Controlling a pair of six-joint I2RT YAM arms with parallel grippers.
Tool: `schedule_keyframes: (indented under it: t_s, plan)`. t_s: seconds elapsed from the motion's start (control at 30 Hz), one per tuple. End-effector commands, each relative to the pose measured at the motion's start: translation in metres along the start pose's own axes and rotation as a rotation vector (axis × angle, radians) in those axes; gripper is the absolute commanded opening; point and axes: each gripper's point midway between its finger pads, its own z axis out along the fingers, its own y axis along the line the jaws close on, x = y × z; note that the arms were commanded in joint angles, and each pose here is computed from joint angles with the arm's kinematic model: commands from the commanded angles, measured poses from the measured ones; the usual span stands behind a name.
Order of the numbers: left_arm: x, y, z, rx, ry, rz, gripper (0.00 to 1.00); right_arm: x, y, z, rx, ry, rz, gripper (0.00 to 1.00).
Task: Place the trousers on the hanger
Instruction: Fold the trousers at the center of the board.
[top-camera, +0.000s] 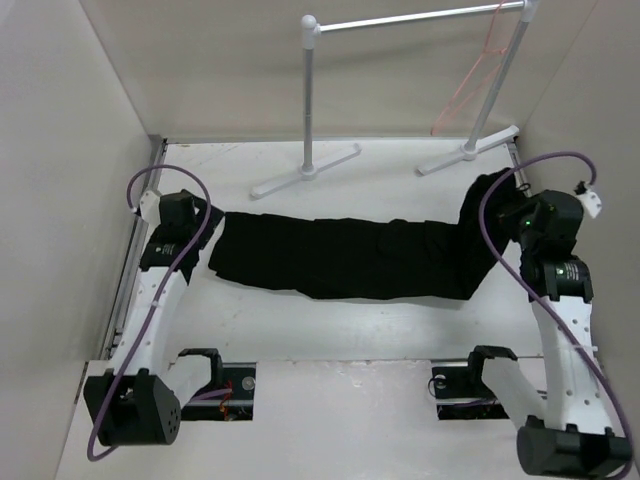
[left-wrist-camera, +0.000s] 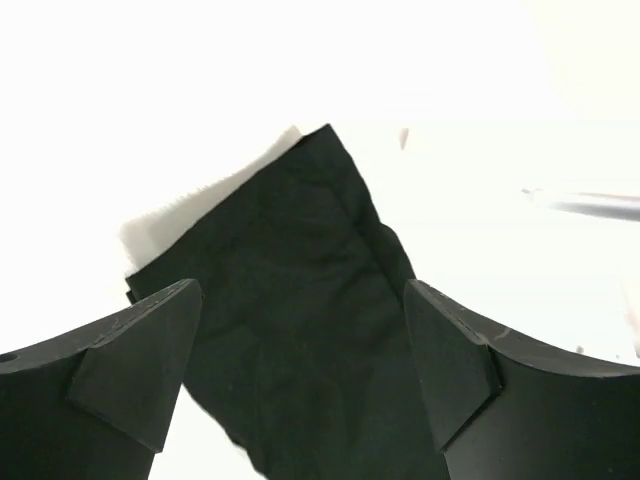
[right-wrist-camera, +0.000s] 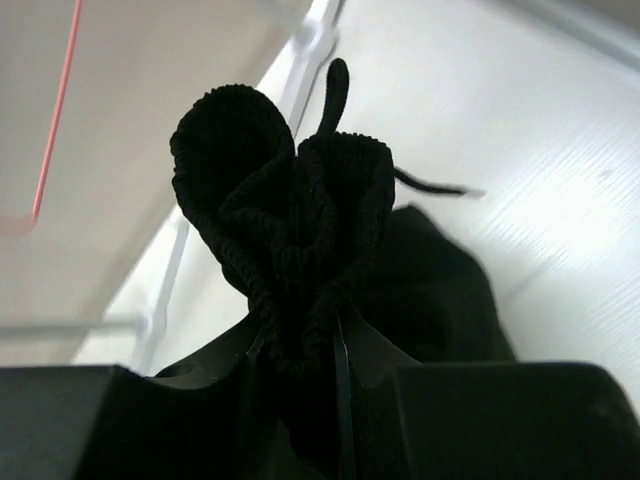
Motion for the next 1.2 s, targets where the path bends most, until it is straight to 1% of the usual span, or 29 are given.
schedule_keyframes:
  t_s: [0.0, 0.13, 0.23, 0.4, 0.53, 0.63, 0.67, 0.7, 0.77, 0.83, 0.9, 0.93, 0.97, 1.0, 1.1, 1.17]
  plan:
    - [-0.007, 0.001, -0.023, 0.013, 0.004, 0.056, 0.82, 0.008, 0.034, -0.029, -0.086, 0.021, -0.058, 0.12]
    - [-0.017, -0.003, -0.031, 0.034, -0.021, 0.049, 0.82, 0.051, 0.093, -0.047, -0.205, 0.133, -0.079, 0.12]
    - [-0.031, -0.009, -0.036, 0.054, -0.051, 0.027, 0.82, 0.087, 0.154, -0.063, -0.300, 0.207, -0.106, 0.12]
    - [-0.053, -0.010, -0.039, 0.052, -0.101, -0.013, 0.82, 0.137, 0.256, -0.095, -0.450, 0.293, -0.145, 0.12]
    - [-0.073, -0.008, -0.043, 0.038, -0.143, -0.061, 0.82, 0.196, 0.334, -0.128, -0.562, 0.380, -0.162, 0.13]
    - [-0.106, -0.002, -0.050, 0.007, -0.218, -0.105, 0.82, 0.252, 0.380, -0.151, -0.622, 0.461, -0.151, 0.15]
    - [-0.118, -0.001, -0.054, -0.007, -0.246, -0.117, 0.82, 0.277, 0.395, -0.162, -0.649, 0.500, -0.140, 0.18]
    - [-0.127, -0.001, -0.057, -0.013, -0.267, -0.124, 0.83, 0.300, 0.408, -0.174, -0.680, 0.546, -0.128, 0.24]
    - [-0.140, -0.003, -0.062, -0.014, -0.298, -0.134, 0.83, 0.355, 0.430, -0.202, -0.748, 0.649, -0.105, 0.42]
    - [-0.152, -0.002, -0.066, -0.018, -0.326, -0.146, 0.83, 0.407, 0.442, -0.247, -0.863, 0.835, -0.094, 0.57]
    - [-0.164, 0.005, -0.071, -0.044, -0.365, -0.151, 0.83, 0.434, 0.444, -0.282, -0.940, 0.972, -0.085, 0.70]
    - [-0.169, 0.007, -0.074, -0.056, -0.385, -0.147, 0.83, 0.440, 0.440, -0.290, -0.961, 1.006, -0.108, 0.74]
    - [-0.176, 0.010, -0.078, -0.073, -0.409, -0.136, 0.83, 0.435, 0.434, -0.290, -0.956, 0.993, -0.150, 0.77]
    - [-0.181, 0.012, -0.081, -0.094, -0.427, -0.125, 0.83, 0.428, 0.429, -0.281, -0.930, 0.951, -0.191, 0.81]
    - [-0.187, 0.017, -0.080, -0.123, -0.443, -0.124, 0.83, 0.383, 0.414, -0.227, -0.832, 0.812, -0.299, 0.91]
    - [-0.182, 0.027, -0.072, -0.155, -0.427, -0.113, 0.83, 0.360, 0.399, -0.195, -0.755, 0.744, -0.372, 0.92]
